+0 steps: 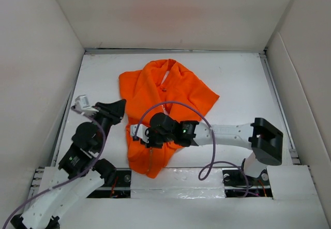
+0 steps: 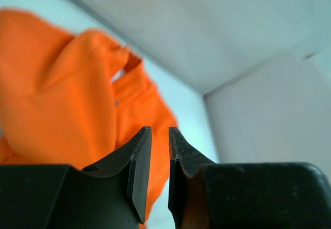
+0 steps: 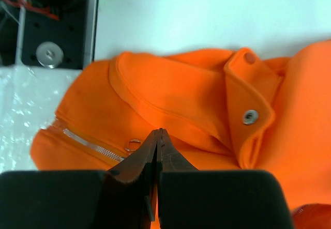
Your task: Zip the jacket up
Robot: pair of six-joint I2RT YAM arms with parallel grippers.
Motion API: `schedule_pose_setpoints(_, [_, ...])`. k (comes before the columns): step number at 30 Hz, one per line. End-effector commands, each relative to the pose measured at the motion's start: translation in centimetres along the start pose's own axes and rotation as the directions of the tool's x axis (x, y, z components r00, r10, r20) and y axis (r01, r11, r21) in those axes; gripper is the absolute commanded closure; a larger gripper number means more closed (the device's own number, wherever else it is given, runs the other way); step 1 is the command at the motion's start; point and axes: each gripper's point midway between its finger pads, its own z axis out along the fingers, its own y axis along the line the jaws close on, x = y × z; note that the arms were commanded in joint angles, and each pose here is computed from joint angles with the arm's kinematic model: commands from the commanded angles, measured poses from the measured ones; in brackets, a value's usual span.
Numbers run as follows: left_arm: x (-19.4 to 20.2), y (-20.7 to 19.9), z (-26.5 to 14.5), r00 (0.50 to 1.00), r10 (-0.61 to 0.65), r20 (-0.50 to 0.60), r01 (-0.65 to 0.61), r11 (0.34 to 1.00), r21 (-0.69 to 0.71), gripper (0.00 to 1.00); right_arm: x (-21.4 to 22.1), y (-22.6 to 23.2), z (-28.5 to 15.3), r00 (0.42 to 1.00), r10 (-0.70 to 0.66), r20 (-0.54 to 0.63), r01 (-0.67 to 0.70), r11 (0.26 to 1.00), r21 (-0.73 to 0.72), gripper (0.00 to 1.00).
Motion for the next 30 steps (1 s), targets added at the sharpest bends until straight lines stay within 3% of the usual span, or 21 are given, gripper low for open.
schedule_pose_setpoints(1, [-5.7,-2.3,-2.6,0.985,-0.047,0.166,0.034,0.997,0.076,0.83,0.2,-0.2,0.4,0.997,-0.061,-0.055,0.06,0.998,-0.023,0.95])
schedule_pose_setpoints(3, [-6.7,-2.3,-3.9,0.981,-0.061,0.185,0.044,0.994,0.095,0.83,1.2,-0.3,1.3,0.995,-0.052,-0.088,0.05,0.998,-0.024,0.87])
schedule_pose_setpoints(8, [-8.6,-2.6,-6.3,0.97,-0.076,0.232,0.043,0.989,0.142,0.81,4.2,0.0,2.4,0.984,-0.016,-0.176,0.012,1.0,-0.025,0.85])
schedule_pose_setpoints(10, [-8.6,-2.7,-6.6,0.974,-0.066,0.218,0.034,0.989,0.145,0.81,5.1,0.7,2.2,0.98,-0.011,-0.199,0.005,1.0,-0.03,0.8])
schedule_pose_setpoints(14, [-7.8,-2.3,-6.3,0.979,-0.056,0.197,0.029,0.99,0.138,0.81,5.4,1.4,1.6,0.979,0.002,-0.204,-0.008,1.0,-0.03,0.68])
schedule_pose_setpoints(21, [-7.7,-2.3,-6.5,0.979,-0.057,0.196,0.028,0.988,0.15,0.8,6.2,3.0,1.2,0.965,-0.034,-0.262,0.014,0.997,-0.081,0.54])
schedule_pose_setpoints(30, [-6.8,-2.3,-5.7,0.983,-0.054,0.176,0.028,0.989,0.147,0.81,8.5,3.6,1.5,0.945,-0.054,-0.322,0.02,0.994,-0.11,0.45])
